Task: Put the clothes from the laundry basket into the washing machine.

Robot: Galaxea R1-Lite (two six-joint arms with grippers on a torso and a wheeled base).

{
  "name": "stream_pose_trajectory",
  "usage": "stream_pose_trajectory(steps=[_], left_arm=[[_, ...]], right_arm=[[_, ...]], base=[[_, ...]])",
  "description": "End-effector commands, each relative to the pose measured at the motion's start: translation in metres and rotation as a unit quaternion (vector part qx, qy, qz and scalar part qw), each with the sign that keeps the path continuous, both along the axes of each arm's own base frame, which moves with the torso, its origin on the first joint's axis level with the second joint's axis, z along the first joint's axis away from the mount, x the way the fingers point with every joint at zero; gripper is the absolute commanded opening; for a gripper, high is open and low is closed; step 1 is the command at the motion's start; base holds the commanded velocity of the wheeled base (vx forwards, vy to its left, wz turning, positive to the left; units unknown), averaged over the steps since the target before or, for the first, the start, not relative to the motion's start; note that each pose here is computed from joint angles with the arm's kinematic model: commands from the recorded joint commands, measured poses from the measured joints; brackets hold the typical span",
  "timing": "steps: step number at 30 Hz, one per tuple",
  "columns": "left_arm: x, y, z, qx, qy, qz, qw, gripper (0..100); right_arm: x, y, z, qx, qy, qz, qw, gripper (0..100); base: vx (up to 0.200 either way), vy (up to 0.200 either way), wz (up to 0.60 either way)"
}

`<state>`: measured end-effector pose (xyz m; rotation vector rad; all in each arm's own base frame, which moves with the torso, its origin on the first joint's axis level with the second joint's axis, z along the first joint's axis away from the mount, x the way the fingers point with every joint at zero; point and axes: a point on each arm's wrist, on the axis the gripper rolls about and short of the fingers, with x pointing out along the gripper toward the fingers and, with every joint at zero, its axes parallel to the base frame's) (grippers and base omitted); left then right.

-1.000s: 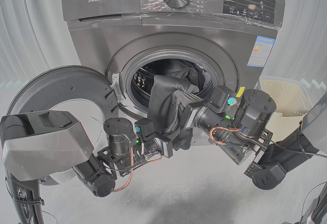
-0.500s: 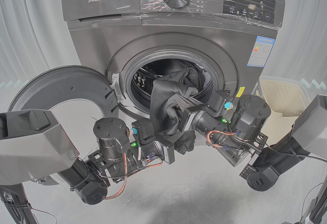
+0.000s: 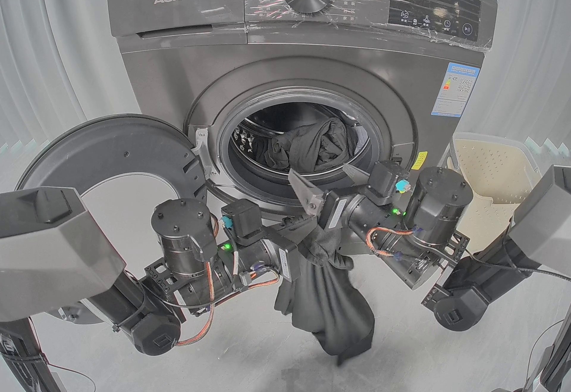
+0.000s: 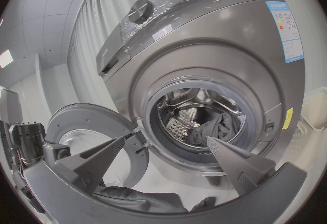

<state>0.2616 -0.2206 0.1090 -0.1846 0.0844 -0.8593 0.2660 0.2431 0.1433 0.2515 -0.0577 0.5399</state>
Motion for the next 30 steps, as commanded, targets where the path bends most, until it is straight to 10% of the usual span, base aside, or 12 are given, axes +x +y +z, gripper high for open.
stream_pose_trajectory(steps=[1,11,30], left_arm=[[0.003,0.004,0.004,-0.005,-0.005,0.008,0.9999,0],[0.000,0.013,0.028,-0.030,-0.032,0.020,0.9988,0],[-0.029,0.034,0.094,-0.092,-0.107,0.011,0.9899,0]], right_arm=[[0.006,-0.012,0.008,0.006,-0.007,-0.021,0.9997,100],[0.026,-0.059,-0.010,-0.021,0.023,-0.094,0.9951,100],[0.012,-0.075,-0.065,-0.092,0.109,-0.092,0.9854,100]], base=[[0.000,0.000,0.00],[0.000,0.000,0.00],[0.000,0.000,0.00]])
